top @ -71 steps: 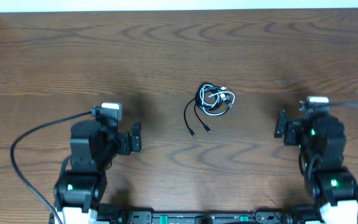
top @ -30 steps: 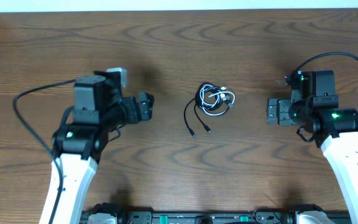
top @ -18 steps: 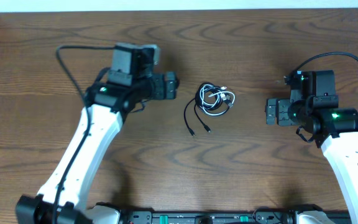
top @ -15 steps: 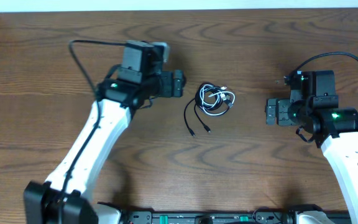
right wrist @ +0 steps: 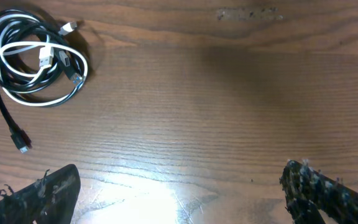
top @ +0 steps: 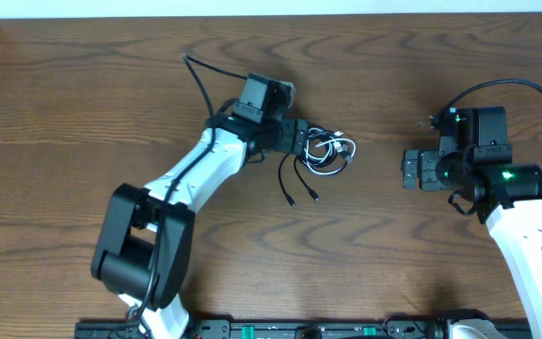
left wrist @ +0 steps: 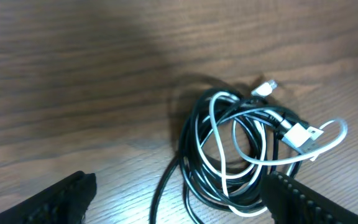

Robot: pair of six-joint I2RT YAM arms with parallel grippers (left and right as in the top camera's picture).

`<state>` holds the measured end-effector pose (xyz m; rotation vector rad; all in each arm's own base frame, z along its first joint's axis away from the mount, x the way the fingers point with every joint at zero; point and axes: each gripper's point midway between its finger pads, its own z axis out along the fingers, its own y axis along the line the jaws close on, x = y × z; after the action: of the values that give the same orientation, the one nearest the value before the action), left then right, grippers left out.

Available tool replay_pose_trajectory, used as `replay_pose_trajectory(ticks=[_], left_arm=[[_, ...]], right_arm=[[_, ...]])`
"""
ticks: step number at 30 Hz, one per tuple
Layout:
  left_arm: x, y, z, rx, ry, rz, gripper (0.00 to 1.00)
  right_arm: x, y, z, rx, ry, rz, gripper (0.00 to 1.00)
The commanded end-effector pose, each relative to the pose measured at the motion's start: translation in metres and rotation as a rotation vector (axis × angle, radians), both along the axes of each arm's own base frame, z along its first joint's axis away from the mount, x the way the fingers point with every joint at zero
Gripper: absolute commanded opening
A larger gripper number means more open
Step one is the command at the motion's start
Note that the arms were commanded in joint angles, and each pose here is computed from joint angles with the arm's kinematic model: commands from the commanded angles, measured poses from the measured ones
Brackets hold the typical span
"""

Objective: Untangle cables
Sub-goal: 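Lower the left gripper onto the black and white cable bundle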

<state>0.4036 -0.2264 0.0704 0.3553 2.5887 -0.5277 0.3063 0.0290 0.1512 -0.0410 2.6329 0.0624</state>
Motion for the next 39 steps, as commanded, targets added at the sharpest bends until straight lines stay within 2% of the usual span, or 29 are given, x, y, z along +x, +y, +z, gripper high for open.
replay_pose_trajectory(ticks=[1,4,5,9,17,24,31,39], left_arm=[[0.0,-0.016,-0.012,0.017,-0.006,-0.039,0.86],[-0.001,-0.023,-0.021,0.031,-0.01,-0.05,0.8],[-0.001,-0.022,-0.03,0.079,-0.016,-0.038,0.77],[-0.001,-0.019,-0.043,0.16,-0.03,-0.019,0.76],[-0.014,-0.033,-0.06,0.19,-0.007,-0.059,0.65],[-0.018,-0.036,-0.056,0.188,-0.01,-0.07,0.27],[-0.022,-0.042,-0.02,0.123,-0.036,-0.076,0.24],[-0.06,-0.058,0.012,-0.029,0.085,-0.152,0.2]], right_arm=[[0.003,0.0,0.009,0.01,-0.022,-0.007,0.99],[0.001,0.0,0.008,0.01,-0.016,-0.007,0.99],[0.0,0.0,0.007,0.009,-0.009,-0.007,0.99],[-0.003,-0.001,0.005,0.008,0.005,-0.007,0.99],[-0.004,-0.001,0.005,0.008,0.011,-0.007,0.99],[-0.004,-0.001,0.005,0.008,0.011,-0.007,0.99],[-0.003,0.005,0.006,0.035,0.005,0.008,0.99],[0.009,0.036,0.016,0.188,-0.05,0.101,0.99]])
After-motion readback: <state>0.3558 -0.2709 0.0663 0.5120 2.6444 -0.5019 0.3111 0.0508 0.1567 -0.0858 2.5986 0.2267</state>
